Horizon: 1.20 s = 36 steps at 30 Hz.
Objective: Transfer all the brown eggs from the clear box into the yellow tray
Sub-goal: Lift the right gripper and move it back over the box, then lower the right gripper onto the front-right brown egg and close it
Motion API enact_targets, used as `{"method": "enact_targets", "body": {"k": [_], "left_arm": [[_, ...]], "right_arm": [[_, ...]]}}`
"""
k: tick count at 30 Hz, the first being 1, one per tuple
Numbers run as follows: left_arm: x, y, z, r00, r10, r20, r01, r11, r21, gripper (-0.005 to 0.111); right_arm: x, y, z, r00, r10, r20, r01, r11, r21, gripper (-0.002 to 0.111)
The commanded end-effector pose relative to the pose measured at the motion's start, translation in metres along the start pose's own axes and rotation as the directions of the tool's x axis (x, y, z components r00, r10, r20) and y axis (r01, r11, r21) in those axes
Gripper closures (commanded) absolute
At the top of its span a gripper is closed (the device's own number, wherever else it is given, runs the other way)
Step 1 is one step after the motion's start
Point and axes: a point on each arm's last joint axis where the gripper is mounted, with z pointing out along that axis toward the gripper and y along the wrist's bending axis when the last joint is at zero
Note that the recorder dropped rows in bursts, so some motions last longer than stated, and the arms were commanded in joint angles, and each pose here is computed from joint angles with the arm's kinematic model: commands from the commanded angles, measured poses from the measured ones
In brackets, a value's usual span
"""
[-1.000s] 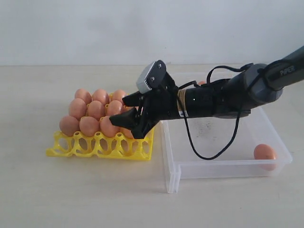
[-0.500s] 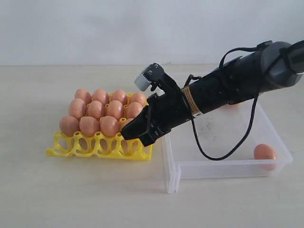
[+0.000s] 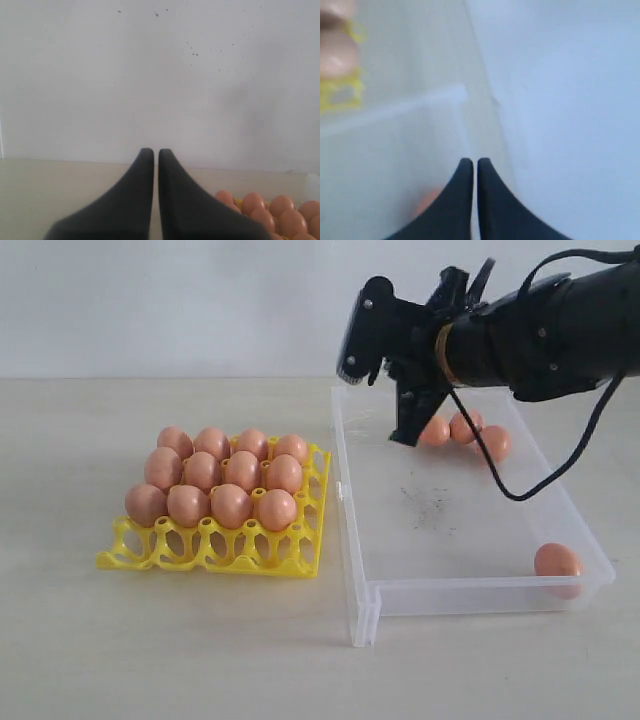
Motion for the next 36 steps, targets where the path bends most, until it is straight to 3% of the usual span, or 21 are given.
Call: {"method": "enact_targets", "body": {"k": [1,2,4,6,8,10,13,15,16,17,18,20,22,24,26,28,30,33,36], "left_arm": [[-0.001,0.0,0.0,1.0,-0.002,0.009,0.002,1.0,0.002,0.103],[-0.001,0.0,0.0,1.0,-0.002,0.009,0.002,1.0,0.002,0.103],[-0.001,0.0,0.0,1.0,-0.002,0.009,0.002,1.0,0.002,0.103],[-0.001,0.0,0.0,1.0,-0.002,0.009,0.002,1.0,0.002,0.103],[-0.001,0.0,0.0,1.0,-0.002,0.009,0.002,1.0,0.002,0.103],[-0.001,0.0,0.0,1.0,-0.002,0.009,0.002,1.0,0.002,0.103],[-0.001,0.0,0.0,1.0,-0.002,0.009,0.002,1.0,0.002,0.103],[-0.001,0.0,0.0,1.0,-0.002,0.009,0.002,1.0,0.002,0.103],[-0.001,0.0,0.0,1.0,-0.002,0.009,0.002,1.0,0.002,0.103],[-0.001,0.0,0.0,1.0,-0.002,0.009,0.002,1.0,0.002,0.103],[-0.001,0.0,0.0,1.0,-0.002,0.009,0.002,1.0,0.002,0.103],[-0.001,0.0,0.0,1.0,-0.002,0.009,0.002,1.0,0.002,0.103],[-0.001,0.0,0.0,1.0,-0.002,0.009,0.002,1.0,0.002,0.103],[-0.001,0.0,0.0,1.0,-0.002,0.009,0.002,1.0,0.002,0.103],[-0.001,0.0,0.0,1.0,-0.002,0.009,0.002,1.0,0.002,0.103],[-0.001,0.0,0.0,1.0,-0.002,0.009,0.002,1.0,0.002,0.103],[-0.001,0.0,0.0,1.0,-0.002,0.009,0.002,1.0,0.002,0.103],[-0.001,0.0,0.0,1.0,-0.002,0.009,0.002,1.0,0.002,0.103],[-0.001,0.0,0.0,1.0,-0.002,0.009,0.002,1.0,0.002,0.103]], "right_arm": [[0.029,-0.021,-0.005,0.913,-0.167,-0.373,0.253,0.948,0.193,0.108],[0.038,-0.025,-0.004,0.886,-0.142,-0.441,0.262,0.939,0.223,0.108],[0.051,-0.033,-0.002,0.871,-0.017,-0.491,0.154,0.959,0.239,0.108],[0.064,-0.04,0.003,0.856,0.157,-0.493,-0.06,0.977,0.207,0.108],[0.074,-0.044,0.009,0.803,0.305,-0.512,-0.27,0.952,0.145,0.108],[0.086,-0.048,0.013,0.716,0.405,-0.569,-0.449,0.891,0.068,0.108],[0.091,-0.049,0.02,0.571,0.501,-0.651,-0.718,0.688,-0.101,0.108],[0.086,-0.048,0.024,0.496,0.542,-0.679,-0.842,0.493,-0.221,0.108],[0.082,-0.048,0.026,0.473,0.563,-0.678,-0.87,0.421,-0.256,0.108],[0.079,-0.048,0.028,0.451,0.573,-0.684,-0.887,0.369,-0.276,0.108],[0.077,-0.048,0.029,0.445,0.575,-0.687,-0.892,0.351,-0.284,0.106],[0.074,-0.043,0.03,0.444,0.556,-0.703,-0.892,0.352,-0.285,0.097],[0.076,-0.038,0.031,0.432,0.515,-0.74,-0.891,0.374,-0.259,0.081],[0.082,-0.034,0.029,0.378,0.474,-0.795,-0.899,0.393,-0.193,0.062],[0.089,-0.035,0.028,0.296,0.481,-0.826,-0.91,0.404,-0.091,0.052],[0.093,-0.037,0.027,0.208,0.516,-0.831,-0.93,0.367,-0.005,0.053],[0.093,-0.033,0.023,0.177,0.517,-0.838,-0.94,0.342,0.013,0.059],[0.09,-0.02,0.014,0.172,0.484,-0.858,-0.949,0.314,-0.013,0.065],[0.097,-0.002,0.005,0.149,0.43,-0.891,-0.948,0.319,-0.004,0.065]]}}
